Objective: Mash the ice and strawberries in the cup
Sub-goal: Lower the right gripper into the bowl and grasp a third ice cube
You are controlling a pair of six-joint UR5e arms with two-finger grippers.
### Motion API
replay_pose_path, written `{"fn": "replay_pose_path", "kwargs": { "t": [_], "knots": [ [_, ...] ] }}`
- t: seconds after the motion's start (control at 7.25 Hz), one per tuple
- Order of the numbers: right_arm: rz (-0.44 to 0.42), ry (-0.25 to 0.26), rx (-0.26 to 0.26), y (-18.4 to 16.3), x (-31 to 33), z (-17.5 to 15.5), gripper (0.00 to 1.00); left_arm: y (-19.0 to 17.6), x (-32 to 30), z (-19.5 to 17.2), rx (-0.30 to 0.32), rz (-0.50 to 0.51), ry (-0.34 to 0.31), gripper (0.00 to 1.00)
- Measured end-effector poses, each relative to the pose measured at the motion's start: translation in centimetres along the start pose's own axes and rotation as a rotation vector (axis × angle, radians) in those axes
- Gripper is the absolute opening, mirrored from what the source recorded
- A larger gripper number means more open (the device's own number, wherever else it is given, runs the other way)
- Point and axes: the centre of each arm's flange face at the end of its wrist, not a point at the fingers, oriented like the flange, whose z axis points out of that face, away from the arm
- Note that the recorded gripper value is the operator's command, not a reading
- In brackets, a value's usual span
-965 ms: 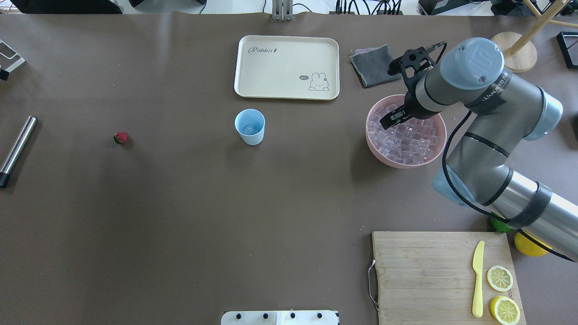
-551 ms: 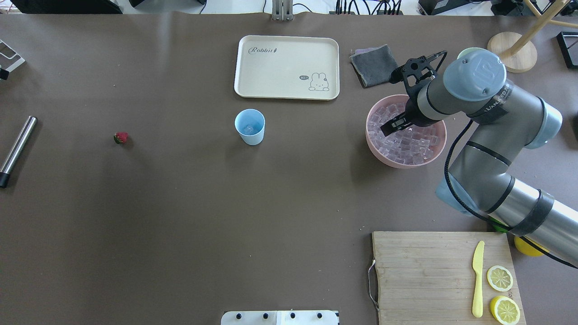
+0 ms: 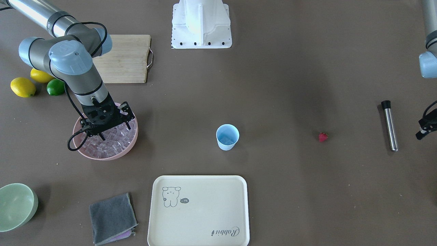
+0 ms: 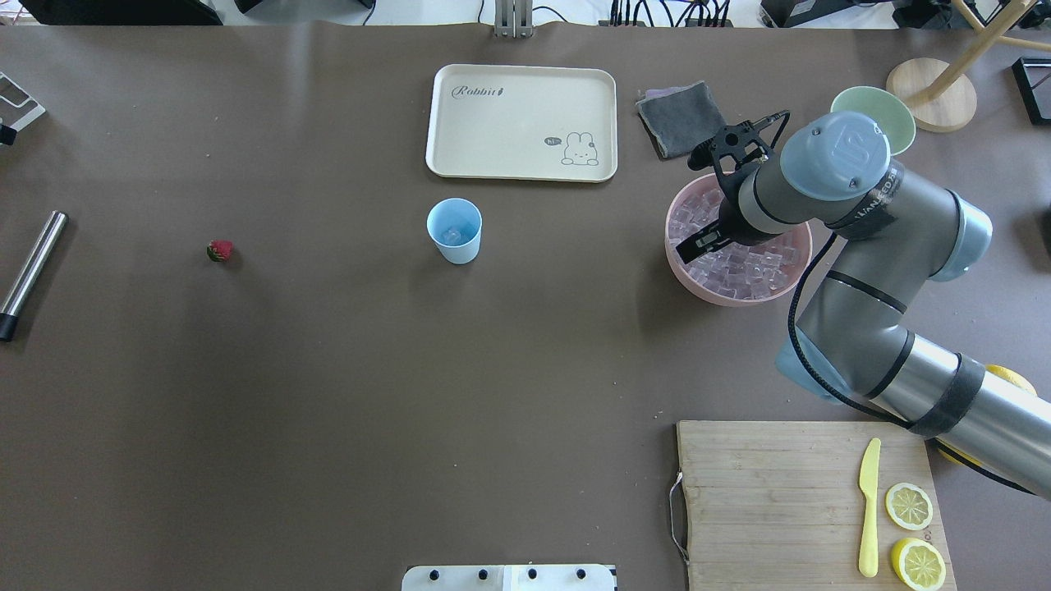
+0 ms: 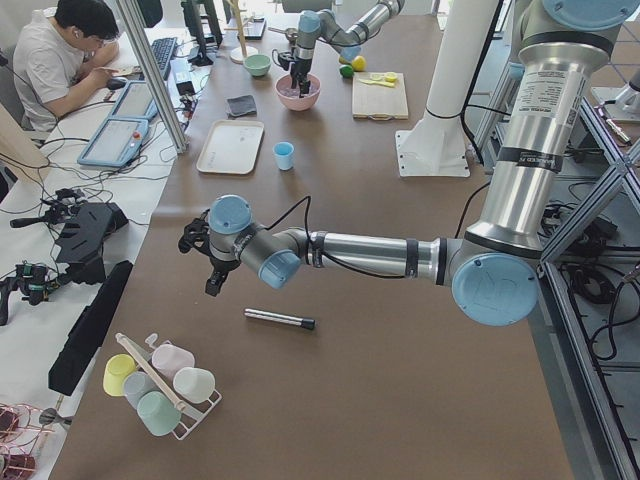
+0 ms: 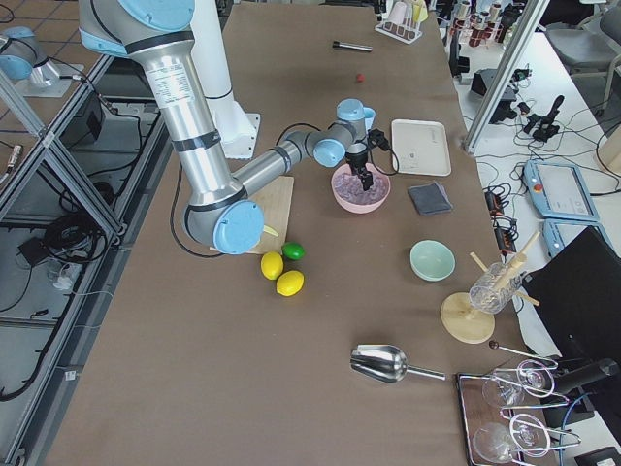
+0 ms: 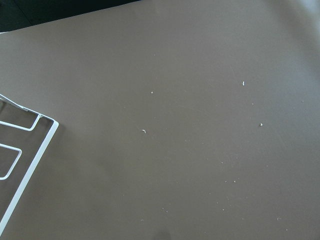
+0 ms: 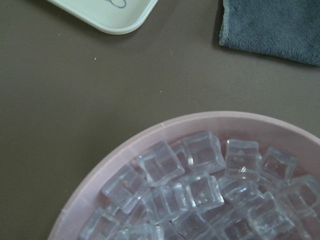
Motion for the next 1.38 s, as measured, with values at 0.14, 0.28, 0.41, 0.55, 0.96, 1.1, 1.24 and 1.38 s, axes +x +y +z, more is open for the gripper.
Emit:
{"fn": "replay_pose_path", "kwargs": {
  "t": [0.14,0.28,0.41,0.55,0.96,1.1,1.24,1.38],
  "knots": [
    [-0.002,-0.003,-0.002,0.07,-0.35,0.12,0.89,0.0,-0.01,-0.01,0.0,0.0,0.0,0.97],
    [-0.004,-0.006,-0.005,0.19,-0.62,0.27,0.88,0.0,-0.01,-0.01,0.0,0.0,0.0,0.97],
    [-0.005,-0.007,-0.008,0.29,-0.78,0.37,0.83,-0.02,0.03,-0.05,0.001,0.001,0.0,0.97],
    [-0.005,-0.007,-0.008,0.34,-0.83,0.41,0.78,-0.04,0.05,-0.07,0.001,0.001,0.0,0.97],
    [-0.002,-0.005,-0.01,0.42,-0.8,0.48,0.53,-0.11,0.17,-0.16,0.01,-0.006,0.003,0.97],
    [0.001,-0.005,-0.01,0.42,-0.8,0.49,0.5,-0.15,0.28,-0.21,0.019,-0.018,0.007,0.97],
    [0.007,-0.005,-0.009,0.4,-0.83,0.47,0.49,-0.18,0.37,-0.24,0.027,-0.028,0.01,0.97],
    [0.011,-0.005,-0.009,0.38,-0.84,0.46,0.44,-0.2,0.4,-0.27,0.031,-0.033,0.011,0.97]
  ]
}}
